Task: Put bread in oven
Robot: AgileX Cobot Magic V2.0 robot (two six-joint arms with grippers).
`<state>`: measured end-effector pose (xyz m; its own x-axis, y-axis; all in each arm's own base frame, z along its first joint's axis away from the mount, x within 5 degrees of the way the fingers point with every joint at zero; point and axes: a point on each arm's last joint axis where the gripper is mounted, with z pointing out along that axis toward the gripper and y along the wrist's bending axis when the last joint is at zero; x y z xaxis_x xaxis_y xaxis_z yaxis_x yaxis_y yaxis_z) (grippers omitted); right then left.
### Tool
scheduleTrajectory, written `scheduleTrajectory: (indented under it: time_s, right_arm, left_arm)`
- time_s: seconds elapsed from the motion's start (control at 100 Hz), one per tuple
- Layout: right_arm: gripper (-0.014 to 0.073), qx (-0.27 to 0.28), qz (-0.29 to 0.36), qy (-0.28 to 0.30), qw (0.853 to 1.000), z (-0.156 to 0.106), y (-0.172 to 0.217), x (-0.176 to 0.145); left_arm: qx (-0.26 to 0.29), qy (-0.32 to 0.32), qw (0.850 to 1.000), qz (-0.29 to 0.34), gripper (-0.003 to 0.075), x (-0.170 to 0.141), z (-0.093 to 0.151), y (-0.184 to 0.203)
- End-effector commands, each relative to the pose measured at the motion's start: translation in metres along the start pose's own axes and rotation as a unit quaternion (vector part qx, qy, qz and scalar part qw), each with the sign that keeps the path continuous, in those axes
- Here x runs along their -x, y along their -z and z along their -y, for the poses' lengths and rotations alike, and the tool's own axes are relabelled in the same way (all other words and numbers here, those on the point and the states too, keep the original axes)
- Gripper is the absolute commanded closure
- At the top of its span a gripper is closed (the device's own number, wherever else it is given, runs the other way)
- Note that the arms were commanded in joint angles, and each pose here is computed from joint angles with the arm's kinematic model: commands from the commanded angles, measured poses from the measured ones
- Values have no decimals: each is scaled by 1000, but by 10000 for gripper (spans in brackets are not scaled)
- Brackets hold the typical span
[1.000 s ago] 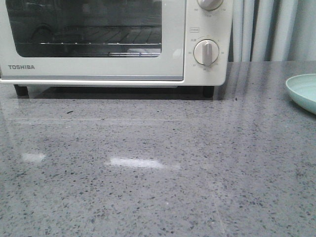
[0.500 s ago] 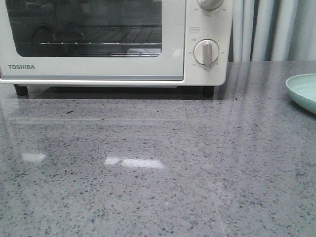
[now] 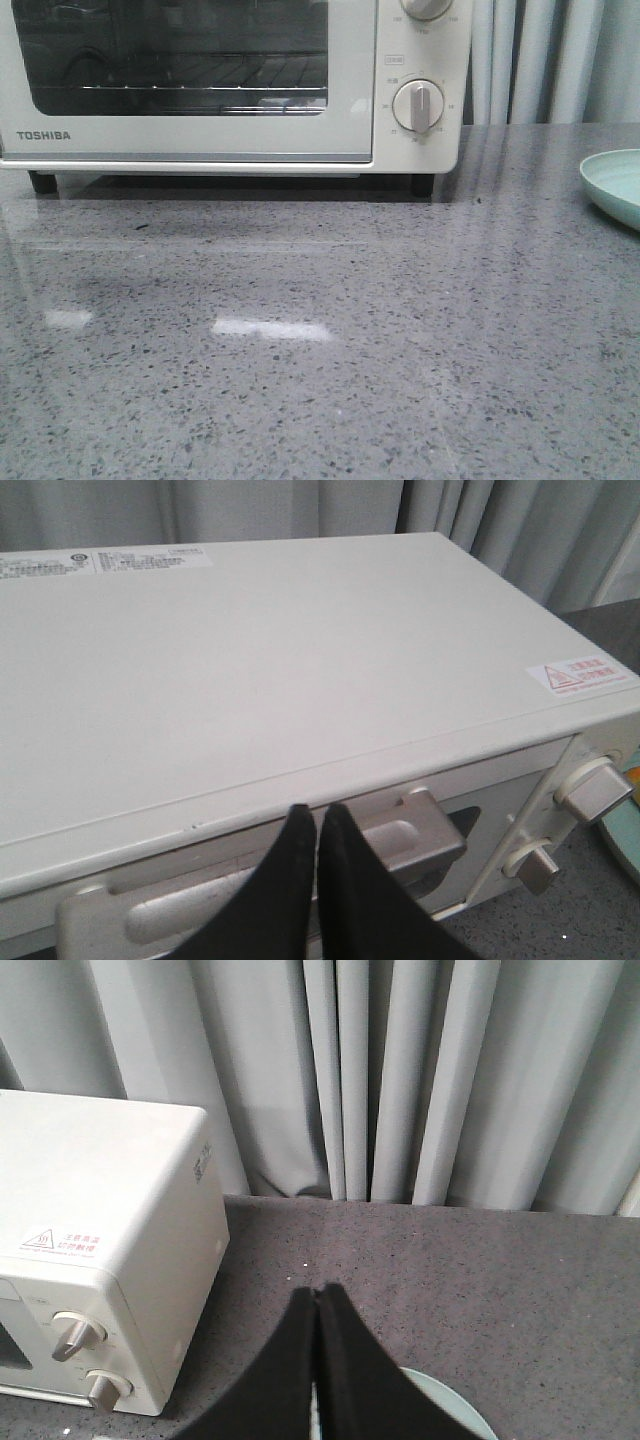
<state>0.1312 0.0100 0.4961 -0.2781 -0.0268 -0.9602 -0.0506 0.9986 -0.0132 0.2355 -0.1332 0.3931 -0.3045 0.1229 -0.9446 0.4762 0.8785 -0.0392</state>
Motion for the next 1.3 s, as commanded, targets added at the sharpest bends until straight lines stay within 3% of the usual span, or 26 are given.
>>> scheduleTrajectory:
  time_s: [0.0,0.31,0.66,0.87,1.1,1.29]
  right_arm:
    - [644,-4,45,13,999,1,7,13]
    - [644,-5,33,13,999,1,6,11]
    - [644,-6,15,12,1000,1,6,8]
    - [644,-12,-61,13,998,2,4,-8]
    - [643,-18,-151,18,988,3,-9,-36]
    - [608,-28,-204,28,978,3,-30,-50]
  left_arm:
    - [-7,8,999,47,741,17,3,1]
    - [-3,11,999,-40,741,-9,2,-15]
    - [-18,62,996,-58,741,-61,2,30]
    - [-49,119,992,-7,741,-79,6,89]
    - [-72,105,985,114,741,-73,6,158]
    - [-66,77,979,175,741,-73,3,190]
